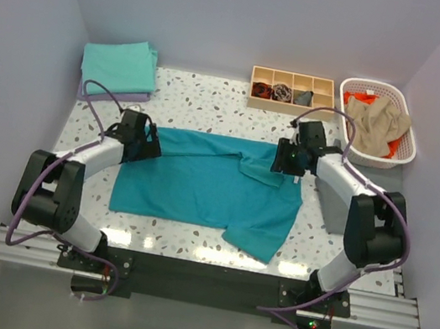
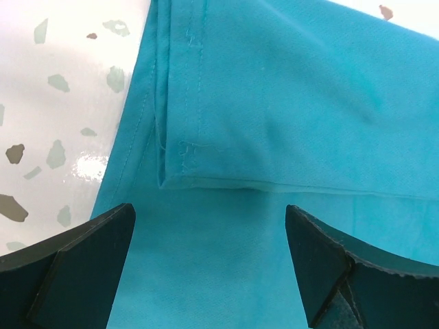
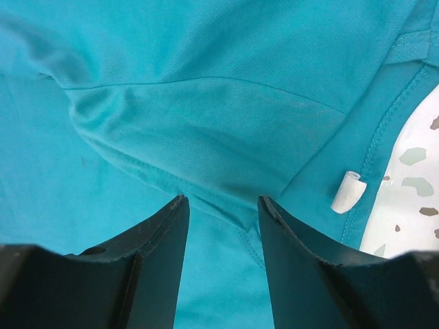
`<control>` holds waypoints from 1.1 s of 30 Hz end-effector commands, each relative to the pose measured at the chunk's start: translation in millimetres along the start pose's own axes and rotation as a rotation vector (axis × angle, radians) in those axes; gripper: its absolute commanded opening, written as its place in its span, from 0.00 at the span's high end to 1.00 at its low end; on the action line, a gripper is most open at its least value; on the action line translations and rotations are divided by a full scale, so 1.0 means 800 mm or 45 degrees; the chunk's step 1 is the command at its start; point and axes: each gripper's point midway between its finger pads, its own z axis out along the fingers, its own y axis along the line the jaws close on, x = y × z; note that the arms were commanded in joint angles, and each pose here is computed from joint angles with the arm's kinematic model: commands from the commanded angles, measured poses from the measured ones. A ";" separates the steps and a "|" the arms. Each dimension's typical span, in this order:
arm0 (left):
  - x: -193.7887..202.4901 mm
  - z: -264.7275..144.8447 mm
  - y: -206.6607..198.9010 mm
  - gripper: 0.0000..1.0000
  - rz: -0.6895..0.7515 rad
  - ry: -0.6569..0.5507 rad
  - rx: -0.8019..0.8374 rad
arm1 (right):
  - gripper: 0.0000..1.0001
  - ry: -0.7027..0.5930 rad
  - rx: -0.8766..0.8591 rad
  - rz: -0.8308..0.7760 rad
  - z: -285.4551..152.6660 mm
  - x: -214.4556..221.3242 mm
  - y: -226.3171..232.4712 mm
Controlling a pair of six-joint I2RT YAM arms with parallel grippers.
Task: Fold and stack the t-shirts
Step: Fold the tshirt
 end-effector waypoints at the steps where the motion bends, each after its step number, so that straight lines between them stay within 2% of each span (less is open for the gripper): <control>1: -0.029 0.001 -0.014 0.04 -0.005 -0.100 0.070 | 0.51 -0.031 -0.006 -0.012 0.008 -0.016 0.005; 8: -0.039 0.018 -0.017 0.06 -0.006 -0.121 0.082 | 0.51 -0.012 0.017 -0.011 0.021 -0.017 0.000; 23: -0.055 0.033 -0.007 0.28 -0.029 -0.172 0.051 | 0.51 0.038 0.094 -0.013 0.031 0.001 -0.017; 26: -0.059 0.032 -0.004 0.38 -0.032 -0.184 0.041 | 0.52 0.054 0.131 -0.013 0.035 0.003 -0.023; 27: -0.057 0.032 -0.003 0.46 -0.030 -0.179 0.038 | 0.52 0.066 0.146 -0.015 0.035 0.005 -0.026; 33: -0.059 0.031 0.006 0.73 -0.023 -0.186 0.009 | 0.52 0.115 0.204 -0.009 0.042 0.012 -0.037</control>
